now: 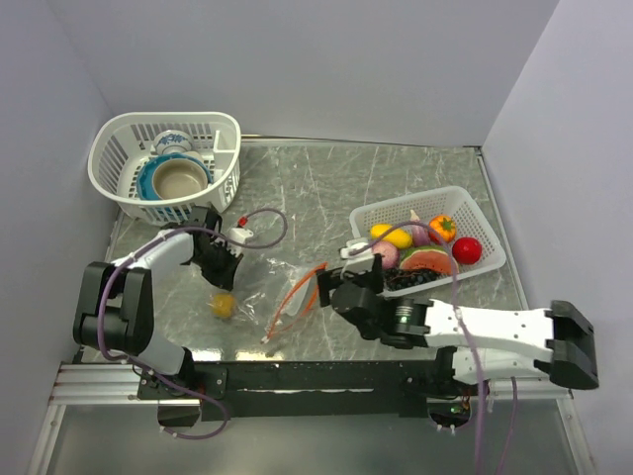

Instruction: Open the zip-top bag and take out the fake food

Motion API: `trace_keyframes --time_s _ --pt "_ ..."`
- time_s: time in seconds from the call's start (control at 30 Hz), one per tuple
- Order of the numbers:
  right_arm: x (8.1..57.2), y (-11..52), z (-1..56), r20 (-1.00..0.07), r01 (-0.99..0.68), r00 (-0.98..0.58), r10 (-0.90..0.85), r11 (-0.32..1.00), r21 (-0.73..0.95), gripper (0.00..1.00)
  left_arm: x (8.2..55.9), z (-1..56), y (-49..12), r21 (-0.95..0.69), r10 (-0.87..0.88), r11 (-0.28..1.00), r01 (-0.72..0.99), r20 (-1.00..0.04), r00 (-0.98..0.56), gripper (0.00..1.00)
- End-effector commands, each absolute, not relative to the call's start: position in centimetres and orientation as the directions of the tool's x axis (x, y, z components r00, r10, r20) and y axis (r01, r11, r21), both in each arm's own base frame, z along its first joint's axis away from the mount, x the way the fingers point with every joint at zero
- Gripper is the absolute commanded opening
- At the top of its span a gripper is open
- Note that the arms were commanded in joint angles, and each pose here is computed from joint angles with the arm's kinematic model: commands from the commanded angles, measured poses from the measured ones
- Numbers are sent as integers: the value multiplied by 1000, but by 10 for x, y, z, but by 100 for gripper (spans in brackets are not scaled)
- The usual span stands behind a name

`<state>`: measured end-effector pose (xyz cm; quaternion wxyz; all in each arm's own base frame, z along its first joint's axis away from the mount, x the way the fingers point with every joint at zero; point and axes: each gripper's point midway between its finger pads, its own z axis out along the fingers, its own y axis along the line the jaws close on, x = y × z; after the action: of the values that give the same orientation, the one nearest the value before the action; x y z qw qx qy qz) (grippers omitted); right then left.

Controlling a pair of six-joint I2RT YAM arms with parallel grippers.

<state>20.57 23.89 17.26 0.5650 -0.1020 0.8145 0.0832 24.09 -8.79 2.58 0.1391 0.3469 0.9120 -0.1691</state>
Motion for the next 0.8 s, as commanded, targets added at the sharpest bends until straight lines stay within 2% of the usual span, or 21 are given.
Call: trace_keyframes --time_s 0.0,0.03,0.13,0.23,0.57,0.77 --pt "204 274 163 -939 -319 -329 -98 947 14 100 243 94 -117 -309 529 643 701 -483 -698 1" --pt "204 276 159 -938 -318 -334 -98 948 14 100 253 122 -122 -285 515 634 719 -538 -667 1" --pt "203 280 142 -928 -311 -356 -105 950 12 100 250 171 -130 -287 495 602 745 -598 -631 1" --pt "201 282 131 -922 -313 -373 -107 949 17 100 247 188 -132 -299 481 604 739 -602 -637 1" --pt "197 284 118 -910 -326 -399 -113 945 26 100 237 137 -122 -316 509 650 691 -495 -704 1" --pt "195 292 111 -902 -345 -414 -123 938 30 100 246 181 -136 -276 508 638 719 -551 -662 1"
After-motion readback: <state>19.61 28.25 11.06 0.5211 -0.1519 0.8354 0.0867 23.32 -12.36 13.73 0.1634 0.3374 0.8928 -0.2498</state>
